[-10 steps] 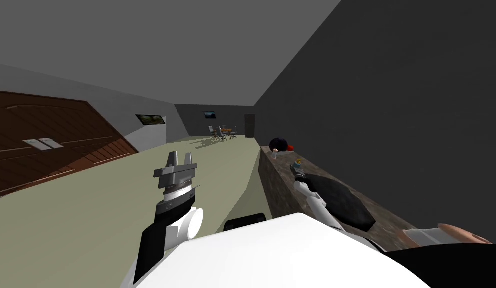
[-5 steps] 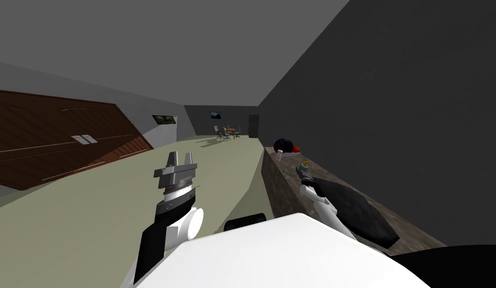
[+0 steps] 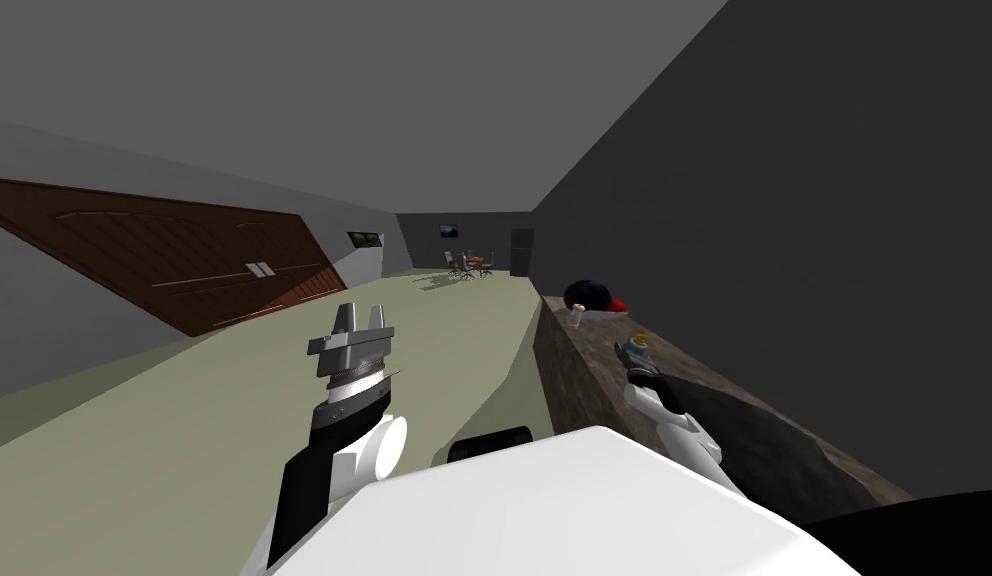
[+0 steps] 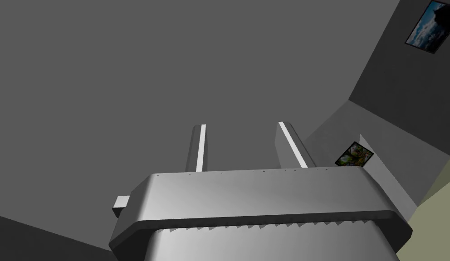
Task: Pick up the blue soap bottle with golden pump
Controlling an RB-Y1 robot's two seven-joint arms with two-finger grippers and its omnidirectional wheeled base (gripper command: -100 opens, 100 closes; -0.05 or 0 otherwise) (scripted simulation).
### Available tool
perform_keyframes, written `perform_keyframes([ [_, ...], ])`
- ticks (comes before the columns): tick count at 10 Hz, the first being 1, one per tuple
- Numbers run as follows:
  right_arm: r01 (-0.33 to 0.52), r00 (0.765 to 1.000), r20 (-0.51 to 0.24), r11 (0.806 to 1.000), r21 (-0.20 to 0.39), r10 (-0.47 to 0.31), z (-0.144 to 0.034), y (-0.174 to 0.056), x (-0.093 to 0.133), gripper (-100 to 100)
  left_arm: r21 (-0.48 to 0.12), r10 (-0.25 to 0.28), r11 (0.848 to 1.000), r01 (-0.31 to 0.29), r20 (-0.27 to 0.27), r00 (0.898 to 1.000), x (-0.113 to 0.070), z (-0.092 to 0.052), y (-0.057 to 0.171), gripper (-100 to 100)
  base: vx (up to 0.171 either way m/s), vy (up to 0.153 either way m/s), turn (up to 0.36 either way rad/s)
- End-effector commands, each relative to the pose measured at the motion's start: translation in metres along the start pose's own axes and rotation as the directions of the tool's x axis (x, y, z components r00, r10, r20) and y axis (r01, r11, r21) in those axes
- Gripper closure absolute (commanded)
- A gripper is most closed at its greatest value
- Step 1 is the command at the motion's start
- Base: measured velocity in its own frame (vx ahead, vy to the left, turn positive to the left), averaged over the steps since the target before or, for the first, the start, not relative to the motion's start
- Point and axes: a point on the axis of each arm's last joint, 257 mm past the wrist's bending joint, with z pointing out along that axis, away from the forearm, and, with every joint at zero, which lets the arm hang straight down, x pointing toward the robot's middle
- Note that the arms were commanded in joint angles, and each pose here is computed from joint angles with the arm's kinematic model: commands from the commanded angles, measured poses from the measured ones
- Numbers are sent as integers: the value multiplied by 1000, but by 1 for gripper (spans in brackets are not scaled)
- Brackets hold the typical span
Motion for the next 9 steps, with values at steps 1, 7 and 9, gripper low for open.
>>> perform_keyframes([
  [1,-27,1000,-4,1000,-13,27,-1,10,6,-100,0,0,1000,0,0,1000,0,0,0,0,7,5,1],
  [7,-12,999,-34,992,-126,8,-20,105,35,-100,0,0,1000,0,0,1000,0,0,0,0,6,19,196],
  [9,-3,999,-32,992,-124,-1,-20,105,35,100,0,0,1000,0,0,1000,0,0,0,0,0,1,-8],
])
